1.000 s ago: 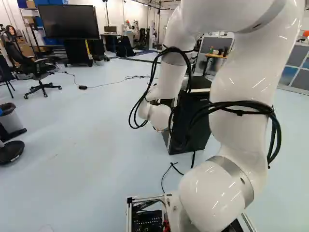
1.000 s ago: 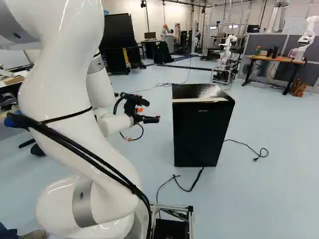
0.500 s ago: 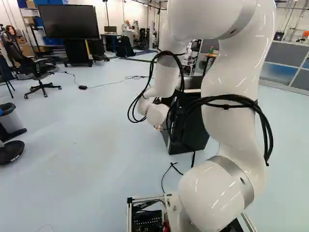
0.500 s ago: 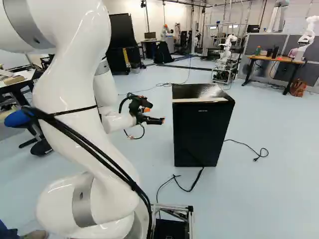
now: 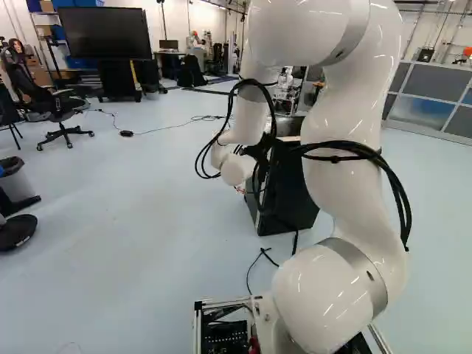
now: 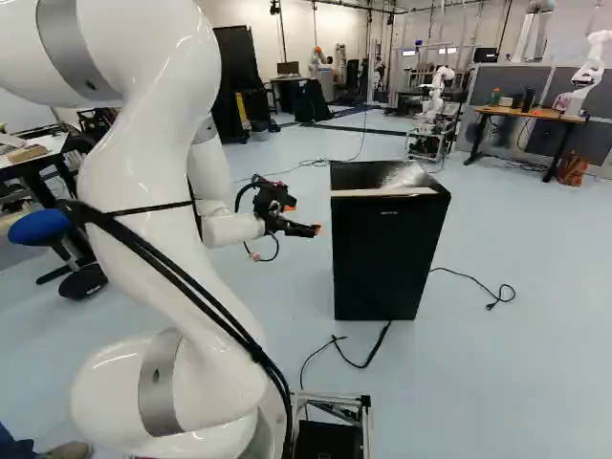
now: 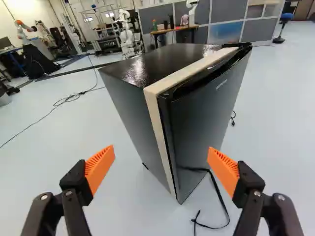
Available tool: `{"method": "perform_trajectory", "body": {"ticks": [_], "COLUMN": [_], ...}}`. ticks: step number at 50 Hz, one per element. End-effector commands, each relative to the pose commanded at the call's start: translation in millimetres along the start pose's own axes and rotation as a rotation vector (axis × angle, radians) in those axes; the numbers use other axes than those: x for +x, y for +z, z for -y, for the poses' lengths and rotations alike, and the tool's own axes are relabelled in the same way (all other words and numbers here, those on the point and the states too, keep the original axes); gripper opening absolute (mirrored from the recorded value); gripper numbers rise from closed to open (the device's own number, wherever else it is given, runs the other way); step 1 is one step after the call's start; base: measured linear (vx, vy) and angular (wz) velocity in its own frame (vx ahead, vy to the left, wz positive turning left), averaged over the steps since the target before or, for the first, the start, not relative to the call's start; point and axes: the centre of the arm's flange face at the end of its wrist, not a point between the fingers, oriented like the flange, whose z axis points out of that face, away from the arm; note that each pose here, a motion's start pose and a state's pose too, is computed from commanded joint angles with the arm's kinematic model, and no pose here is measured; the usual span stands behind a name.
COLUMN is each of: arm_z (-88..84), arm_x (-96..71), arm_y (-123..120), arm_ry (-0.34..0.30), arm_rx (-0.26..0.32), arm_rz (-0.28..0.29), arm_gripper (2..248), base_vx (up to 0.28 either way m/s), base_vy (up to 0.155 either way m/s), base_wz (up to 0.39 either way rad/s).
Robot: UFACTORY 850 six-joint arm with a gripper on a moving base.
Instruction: Grab a drink from the fridge
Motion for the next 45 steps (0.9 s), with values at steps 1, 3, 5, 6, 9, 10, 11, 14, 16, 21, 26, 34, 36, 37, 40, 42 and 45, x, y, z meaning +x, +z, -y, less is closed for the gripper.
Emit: {"method": "perform_trajectory", "body": {"ticks": [1, 3, 5, 6, 9, 10, 11, 14, 16, 21, 26, 34, 36, 37, 40, 42, 45], "arm_z": [0.1, 0.1, 0.0, 0.0, -0.2, -0.3, -0.3, -0.3, -0.2, 0.6, 1.9, 4.1, 4.6, 4.8, 5.5, 6.0, 6.6], "arm_x": [0.2, 0.7, 1.2, 1.4, 2.2, 2.4, 2.7, 3.4, 3.9, 5.1, 6.1, 7.7, 8.1, 8.3, 8.9, 9.4, 10.1], "arm_y": [0.9, 2.6, 4.3, 5.2, 7.8, 8.7, 9.6, 12.4, 14.3, 19.2, 24.1, 31.8, 33.9, 34.7, 37.6, 39.5, 42.4], "arm_ry": [0.001, 0.004, 0.007, 0.009, 0.013, 0.015, 0.016, 0.02, 0.023, 0.031, 0.038, 0.049, 0.052, 0.054, 0.057, 0.06, 0.063], "arm_rx": [-0.002, -0.007, -0.012, -0.014, -0.021, -0.023, -0.026, -0.032, -0.037, -0.047, -0.055, -0.068, -0.072, -0.073, -0.077, -0.08, -0.083], "arm_rz": [-0.001, -0.002, -0.003, -0.003, -0.005, -0.006, -0.006, -0.008, -0.009, -0.012, -0.016, -0.021, -0.022, -0.023, -0.025, -0.026, -0.028], "arm_gripper": [247, 247, 247, 247, 247, 247, 247, 247, 247, 247, 247, 247, 247, 247, 247, 247, 247], "base_vx": [0.0, 0.0, 0.0, 0.0, 0.0, 0.0, 0.0, 0.0, 0.0, 0.0, 0.0, 0.0, 0.0, 0.0, 0.0, 0.0, 0.0], "base_vy": [0.0, 0.0, 0.0, 0.0, 0.0, 0.0, 0.0, 0.0, 0.0, 0.0, 0.0, 0.0, 0.0, 0.0, 0.0, 0.0, 0.0], "base_wz": [0.0, 0.0, 0.0, 0.0, 0.0, 0.0, 0.0, 0.0, 0.0, 0.0, 0.0, 0.0, 0.0, 0.0, 0.0, 0.0, 0.0]}}
